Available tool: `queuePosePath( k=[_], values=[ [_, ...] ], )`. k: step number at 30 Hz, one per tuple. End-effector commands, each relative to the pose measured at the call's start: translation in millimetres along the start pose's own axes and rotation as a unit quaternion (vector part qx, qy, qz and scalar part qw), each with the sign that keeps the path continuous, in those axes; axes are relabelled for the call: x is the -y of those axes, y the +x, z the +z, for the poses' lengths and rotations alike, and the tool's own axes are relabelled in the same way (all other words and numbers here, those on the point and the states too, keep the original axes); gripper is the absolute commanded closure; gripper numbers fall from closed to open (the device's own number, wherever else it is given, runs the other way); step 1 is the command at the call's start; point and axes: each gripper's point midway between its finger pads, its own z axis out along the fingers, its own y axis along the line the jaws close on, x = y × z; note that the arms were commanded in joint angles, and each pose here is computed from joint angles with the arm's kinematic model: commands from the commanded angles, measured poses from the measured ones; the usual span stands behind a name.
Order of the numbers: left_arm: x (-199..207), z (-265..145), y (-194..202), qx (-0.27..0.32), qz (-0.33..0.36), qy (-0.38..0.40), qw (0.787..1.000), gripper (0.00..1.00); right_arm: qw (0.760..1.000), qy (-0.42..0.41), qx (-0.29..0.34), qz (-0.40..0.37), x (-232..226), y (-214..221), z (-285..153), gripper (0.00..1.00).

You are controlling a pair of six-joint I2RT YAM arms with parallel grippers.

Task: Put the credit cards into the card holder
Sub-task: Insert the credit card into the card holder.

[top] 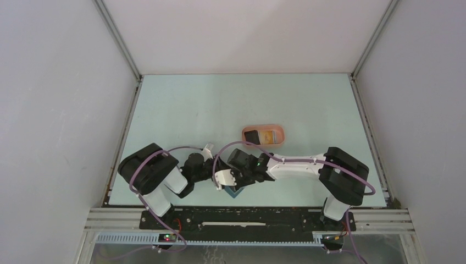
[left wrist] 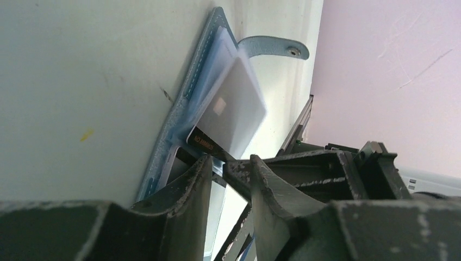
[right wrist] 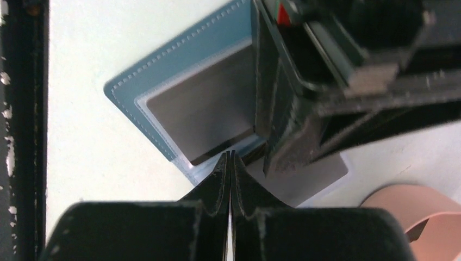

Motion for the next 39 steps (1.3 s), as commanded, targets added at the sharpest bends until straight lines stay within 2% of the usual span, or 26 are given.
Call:
queuePosePath(
  k=[1,8,10,13,16,20,25,30,39],
  values=[
    [-21,0,4,-0.003,-0.003,-0.042,0.999,0.61,0.999,0.014,0.004,0.034,8,7,-21,0.97],
    [-12,-3,-1,0.006,0.011,-0.035,0.999,0.60,0.993,-0.022,0.067,0.092,5,-9,-45,0.86],
    [-10,-6,-3,0.010,0.018,-0.037,0.999,0.59,0.988,-0.035,0.089,0.121,7,-13,-54,0.79],
    [-12,-9,-4,0.011,0.030,-0.055,0.998,0.58,0.975,-0.053,0.121,0.177,15,-13,-67,0.68],
    [-11,-13,-7,0.015,0.045,-0.069,0.996,0.57,0.954,-0.088,0.149,0.246,22,-10,-74,0.62],
    [-5,-17,-13,0.024,0.064,-0.075,0.995,0.59,0.917,-0.138,0.167,0.335,27,-8,-76,0.60],
    [6,-20,-19,0.034,0.082,-0.074,0.993,0.63,0.880,-0.171,0.166,0.411,33,-4,-70,0.59],
    [13,-16,-23,0.031,0.090,-0.068,0.993,0.73,0.857,-0.172,0.142,0.465,40,9,-53,0.60],
    [9,-6,-23,0.017,0.088,-0.076,0.993,0.78,0.833,-0.150,0.105,0.522,52,38,-34,0.59]
  ],
)
